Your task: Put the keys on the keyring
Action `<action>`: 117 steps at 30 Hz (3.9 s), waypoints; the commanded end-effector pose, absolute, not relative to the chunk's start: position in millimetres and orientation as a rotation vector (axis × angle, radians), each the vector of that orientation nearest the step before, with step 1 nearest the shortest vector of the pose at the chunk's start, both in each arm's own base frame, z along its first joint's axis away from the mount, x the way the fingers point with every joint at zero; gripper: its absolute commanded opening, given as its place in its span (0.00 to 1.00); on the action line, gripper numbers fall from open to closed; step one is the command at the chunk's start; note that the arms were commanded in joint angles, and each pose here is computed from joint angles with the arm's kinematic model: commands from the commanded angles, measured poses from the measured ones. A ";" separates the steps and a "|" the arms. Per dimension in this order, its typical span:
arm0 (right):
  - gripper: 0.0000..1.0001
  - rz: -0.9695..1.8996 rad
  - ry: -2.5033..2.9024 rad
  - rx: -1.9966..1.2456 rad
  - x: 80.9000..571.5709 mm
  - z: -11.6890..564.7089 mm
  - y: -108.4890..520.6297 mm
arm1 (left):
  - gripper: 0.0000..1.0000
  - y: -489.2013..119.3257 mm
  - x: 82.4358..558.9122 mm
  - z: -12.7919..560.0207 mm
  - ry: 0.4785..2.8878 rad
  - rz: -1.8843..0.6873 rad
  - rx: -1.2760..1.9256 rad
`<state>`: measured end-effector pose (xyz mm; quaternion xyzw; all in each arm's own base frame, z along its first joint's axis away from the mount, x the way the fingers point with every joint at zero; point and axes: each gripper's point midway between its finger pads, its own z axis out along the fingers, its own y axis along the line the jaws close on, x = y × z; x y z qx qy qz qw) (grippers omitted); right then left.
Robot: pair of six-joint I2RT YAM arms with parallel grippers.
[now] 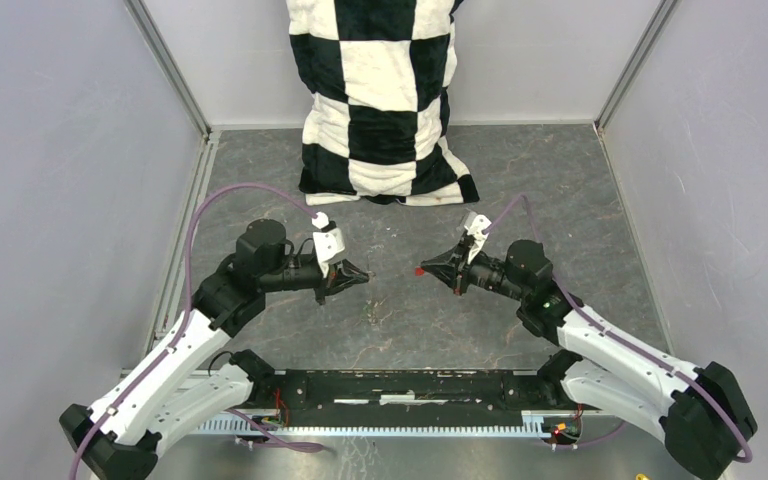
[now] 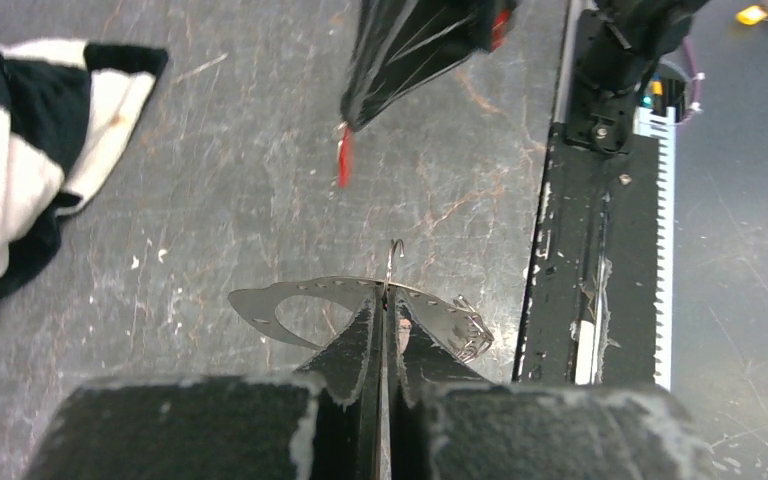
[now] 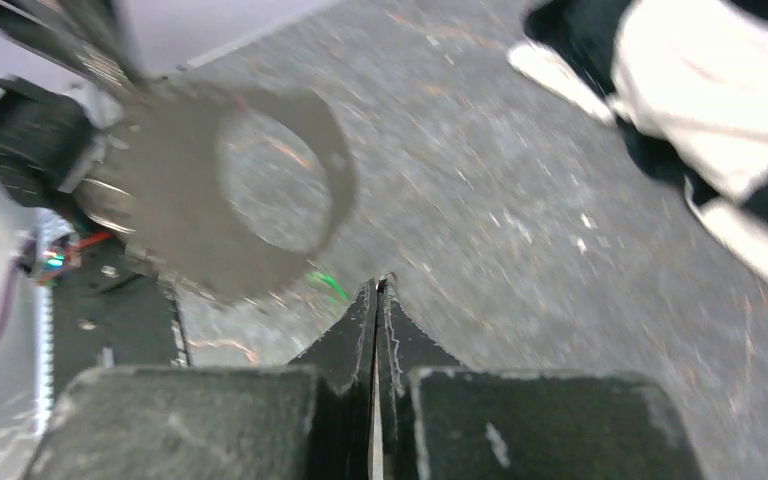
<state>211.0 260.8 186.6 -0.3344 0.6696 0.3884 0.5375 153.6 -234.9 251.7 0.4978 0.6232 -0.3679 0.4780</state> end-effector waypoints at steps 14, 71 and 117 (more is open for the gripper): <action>0.01 1.114 1.286 -1.027 151.1 288.0 350.1 | 0.02 -232.1 182.2 260.2 1.565 -0.817 1.027; 0.01 1.060 1.322 -0.886 178.3 304.1 367.8 | 0.02 -228.6 172.6 249.3 1.500 -0.781 1.144; 0.00 0.968 1.401 -0.851 185.7 286.4 350.3 | 0.02 -228.5 176.4 260.4 1.483 -0.769 1.115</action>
